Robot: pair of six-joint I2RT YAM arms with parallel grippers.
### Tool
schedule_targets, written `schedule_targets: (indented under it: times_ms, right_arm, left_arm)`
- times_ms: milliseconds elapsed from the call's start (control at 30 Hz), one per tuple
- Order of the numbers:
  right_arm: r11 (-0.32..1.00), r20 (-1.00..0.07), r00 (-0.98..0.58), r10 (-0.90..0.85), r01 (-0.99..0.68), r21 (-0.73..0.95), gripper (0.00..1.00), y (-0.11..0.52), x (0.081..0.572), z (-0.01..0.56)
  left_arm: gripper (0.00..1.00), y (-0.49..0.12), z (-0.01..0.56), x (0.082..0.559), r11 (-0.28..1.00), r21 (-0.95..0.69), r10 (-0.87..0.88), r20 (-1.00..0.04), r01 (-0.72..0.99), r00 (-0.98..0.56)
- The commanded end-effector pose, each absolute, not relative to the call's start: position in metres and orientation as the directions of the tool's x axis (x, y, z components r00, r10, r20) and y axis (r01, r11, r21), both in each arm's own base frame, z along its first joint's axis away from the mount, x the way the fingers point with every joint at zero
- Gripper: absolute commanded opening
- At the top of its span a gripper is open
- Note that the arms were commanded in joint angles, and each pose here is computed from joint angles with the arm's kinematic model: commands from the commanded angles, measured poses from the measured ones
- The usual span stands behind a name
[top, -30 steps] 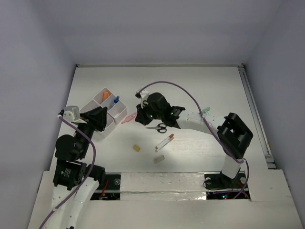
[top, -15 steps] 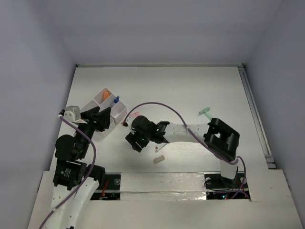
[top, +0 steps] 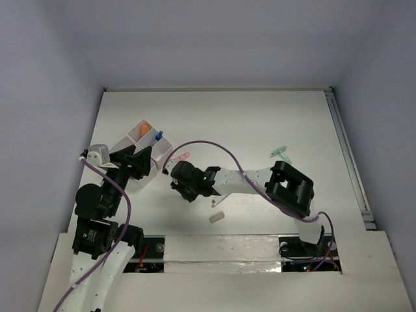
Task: Sort the stationery into containers
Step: Pick up the stationery from the center of the board, then place the stationery in the storage box.
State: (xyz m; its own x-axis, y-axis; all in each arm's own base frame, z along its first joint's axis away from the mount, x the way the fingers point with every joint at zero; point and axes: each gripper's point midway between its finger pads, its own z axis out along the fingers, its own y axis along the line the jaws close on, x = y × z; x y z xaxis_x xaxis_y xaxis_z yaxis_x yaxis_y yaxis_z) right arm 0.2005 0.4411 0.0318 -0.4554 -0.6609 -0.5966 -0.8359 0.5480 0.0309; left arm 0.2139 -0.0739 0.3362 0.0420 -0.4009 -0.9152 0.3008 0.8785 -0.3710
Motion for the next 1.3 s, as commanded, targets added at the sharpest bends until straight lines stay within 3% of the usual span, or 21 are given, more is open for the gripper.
schedule_targets:
  times_ms: [0,267,433,867,1067,1100,1133,1267]
  right_arm:
    - [0.592,-0.722,-0.401,-0.564,-0.806,-0.015,0.04,0.467,0.232,0.084]
    - [0.651,-0.887,-0.316,-0.336,-0.759,0.024,0.01,0.512,0.312,0.167]
    - [0.681,-0.904,-0.298,-0.306,-0.732,0.011,0.02,0.521,0.354,0.177]
    - [0.652,-0.925,-0.291,-0.243,-0.755,0.066,0.06,0.548,0.372,0.184]
    - [0.644,-0.917,-0.303,-0.259,-0.762,0.07,0.25,0.551,0.371,0.173]
    - [0.643,-0.917,-0.305,-0.258,-0.762,0.072,0.36,0.551,0.371,0.173]
    - [0.643,-0.916,-0.307,-0.258,-0.762,0.074,0.41,0.551,0.371,0.172]
    - [0.637,-0.918,-0.302,-0.256,-0.767,0.074,0.5,0.552,0.37,0.177]
  left_arm:
    - [0.56,-0.075,0.35,0.21,0.873,-0.357,-0.407,-0.909,0.332,0.093]
    - [0.56,-0.075,0.349,0.21,0.873,-0.356,-0.404,-0.911,0.333,0.085]
    - [0.56,-0.076,0.349,0.21,0.872,-0.355,-0.403,-0.911,0.337,0.084]
    - [0.57,-0.078,0.356,0.203,0.869,-0.342,-0.401,-0.91,0.359,0.102]
    - [0.57,-0.079,0.358,0.201,0.866,-0.341,-0.403,-0.909,0.366,0.107]
    - [0.57,-0.079,0.358,0.201,0.866,-0.341,-0.402,-0.909,0.366,0.106]
    - [0.57,-0.079,0.357,0.201,0.866,-0.341,-0.402,-0.91,0.365,0.104]
    - [0.57,-0.079,0.357,0.202,0.867,-0.34,-0.4,-0.911,0.365,0.104]
